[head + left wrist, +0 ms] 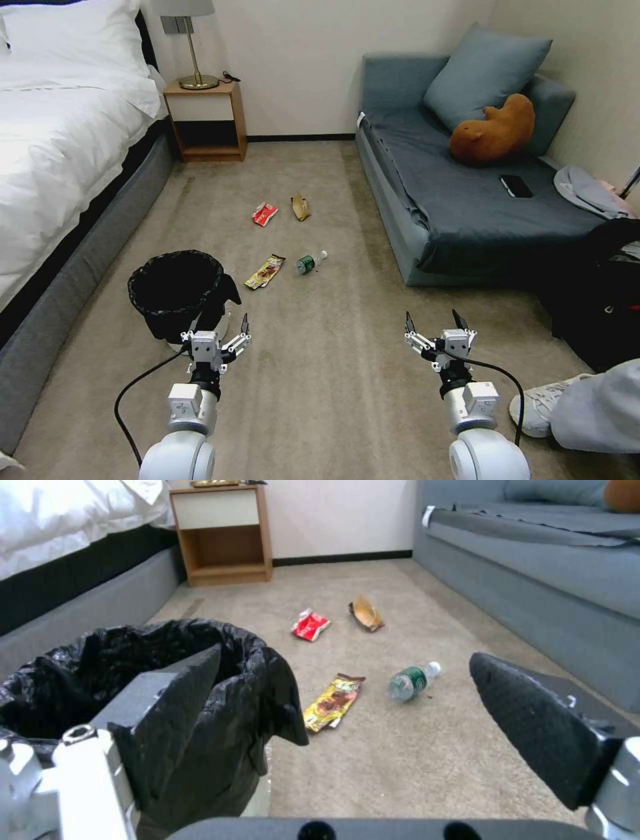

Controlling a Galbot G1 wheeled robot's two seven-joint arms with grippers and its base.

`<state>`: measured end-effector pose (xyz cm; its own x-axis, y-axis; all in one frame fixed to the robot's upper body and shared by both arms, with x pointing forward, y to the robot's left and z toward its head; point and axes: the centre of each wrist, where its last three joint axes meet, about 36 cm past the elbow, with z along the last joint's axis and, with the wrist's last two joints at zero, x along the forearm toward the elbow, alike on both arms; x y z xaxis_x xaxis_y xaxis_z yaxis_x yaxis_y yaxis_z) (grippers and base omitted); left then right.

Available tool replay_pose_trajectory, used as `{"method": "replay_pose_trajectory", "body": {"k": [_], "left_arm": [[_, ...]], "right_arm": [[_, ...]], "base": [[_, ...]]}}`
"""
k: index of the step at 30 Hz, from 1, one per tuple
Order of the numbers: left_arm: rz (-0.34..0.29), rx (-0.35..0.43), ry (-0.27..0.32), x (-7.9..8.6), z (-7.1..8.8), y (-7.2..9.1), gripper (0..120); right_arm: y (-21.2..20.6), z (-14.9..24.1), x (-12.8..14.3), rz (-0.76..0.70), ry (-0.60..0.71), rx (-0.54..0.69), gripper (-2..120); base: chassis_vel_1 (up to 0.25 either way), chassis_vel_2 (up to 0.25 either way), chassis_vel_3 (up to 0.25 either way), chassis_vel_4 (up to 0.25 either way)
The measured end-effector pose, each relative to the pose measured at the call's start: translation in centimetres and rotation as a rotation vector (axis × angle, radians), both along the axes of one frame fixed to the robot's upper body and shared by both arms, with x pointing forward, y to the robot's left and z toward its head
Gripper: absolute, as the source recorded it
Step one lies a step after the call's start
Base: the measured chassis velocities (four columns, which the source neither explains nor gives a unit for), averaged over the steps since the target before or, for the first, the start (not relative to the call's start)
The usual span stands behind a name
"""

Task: Pick up the trash bin, then pick up the garbage on the floor and place it into the trash bin.

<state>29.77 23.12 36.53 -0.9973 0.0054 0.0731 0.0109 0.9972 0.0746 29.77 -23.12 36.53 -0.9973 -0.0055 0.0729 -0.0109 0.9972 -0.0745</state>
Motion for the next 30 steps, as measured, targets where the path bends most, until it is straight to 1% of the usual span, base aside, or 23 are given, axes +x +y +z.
{"method": "replay_pose_trajectory", "body": {"k": [26, 28, 29, 30], "left_arm": [[0.000, 0.000, 0.000, 0.0, 0.0, 0.0, 100], [0.006, -0.001, 0.001, 0.1, 0.1, 0.2, 100], [0.009, -0.003, 0.004, 0.2, 0.2, 0.4, 100], [0.009, -0.003, 0.004, 0.2, 0.2, 0.4, 100]], "right_arm": [[0.0, 0.0, 0.0, 0.000, 0.000, 0.000, 100], [0.4, -0.1, 0.6, 0.005, 0.002, 0.018, 100], [1.1, -0.3, 1.3, 0.012, 0.009, 0.043, 100], [1.1, -0.3, 1.3, 0.012, 0.009, 0.043, 100]], "base": [[0.000, 0.000, 0.000, 0.000], [0.000, 0.000, 0.000, 0.000], [0.000, 0.000, 0.000, 0.000], [0.000, 0.000, 0.000, 0.000]]}}
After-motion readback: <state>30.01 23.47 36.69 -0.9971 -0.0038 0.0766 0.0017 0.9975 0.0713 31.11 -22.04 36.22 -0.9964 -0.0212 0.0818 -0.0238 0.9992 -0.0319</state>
